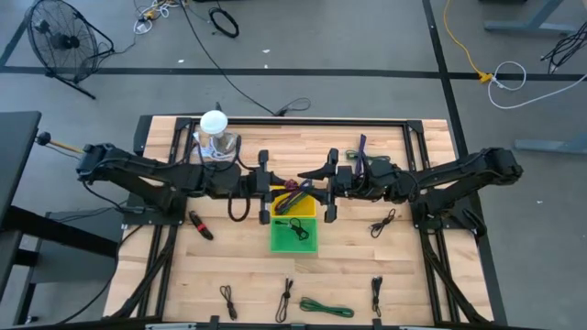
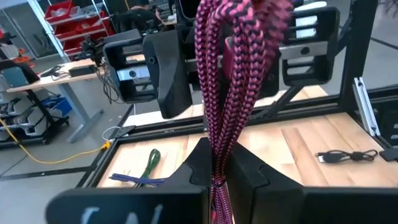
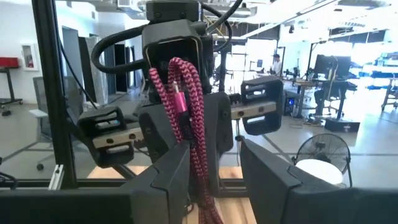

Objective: Pick & Place USB Port
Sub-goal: Put the pink and black USB cable into the yellow bin

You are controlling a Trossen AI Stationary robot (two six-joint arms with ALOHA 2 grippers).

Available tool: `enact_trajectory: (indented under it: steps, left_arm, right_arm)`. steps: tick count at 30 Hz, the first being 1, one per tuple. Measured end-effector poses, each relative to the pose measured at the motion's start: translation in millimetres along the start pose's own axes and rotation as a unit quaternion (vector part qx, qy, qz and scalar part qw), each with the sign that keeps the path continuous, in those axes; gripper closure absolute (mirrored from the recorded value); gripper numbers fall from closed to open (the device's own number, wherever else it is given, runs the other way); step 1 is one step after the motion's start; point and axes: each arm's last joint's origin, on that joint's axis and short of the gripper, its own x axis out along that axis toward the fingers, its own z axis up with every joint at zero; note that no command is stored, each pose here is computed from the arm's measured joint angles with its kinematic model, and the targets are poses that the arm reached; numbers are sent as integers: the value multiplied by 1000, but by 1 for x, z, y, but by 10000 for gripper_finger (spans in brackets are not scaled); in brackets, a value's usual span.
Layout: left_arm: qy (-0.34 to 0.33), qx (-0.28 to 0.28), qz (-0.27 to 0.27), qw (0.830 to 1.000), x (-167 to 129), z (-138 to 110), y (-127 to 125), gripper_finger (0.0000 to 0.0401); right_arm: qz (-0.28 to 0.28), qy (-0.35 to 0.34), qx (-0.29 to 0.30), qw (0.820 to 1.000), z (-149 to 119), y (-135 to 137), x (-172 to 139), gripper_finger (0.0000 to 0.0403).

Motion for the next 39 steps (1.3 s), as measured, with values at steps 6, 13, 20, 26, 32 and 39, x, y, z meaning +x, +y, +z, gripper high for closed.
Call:
enact_trajectory:
  steps: [6, 13, 20, 26, 32, 39]
  left_arm:
    - [-7, -3, -8, 1000, 4, -1, 6, 377]
    - [-20, -9, -28, 999, 5, 0, 12, 377]
    - [-8, -8, -29, 1000, 10, -5, 10, 359]
    - [-4, -5, -32, 999, 10, -6, 9, 313]
    - [27, 3, -36, 999, 7, -10, 9, 314]
    - [96, 21, 15, 995, -12, -14, 16, 319]
  right_arm:
    - [-1, 0, -11, 1000, 0, 0, 0, 256]
    - [2, 8, -12, 1000, -1, 0, 0, 263]
    - [4, 13, -28, 1000, -3, 0, 0, 386]
    - [-7, 16, -23, 1000, -3, 0, 0, 396]
    - [-14, 32, -24, 999, -6, -1, 0, 399]
    - [-63, 72, -37, 995, -10, -5, -4, 399]
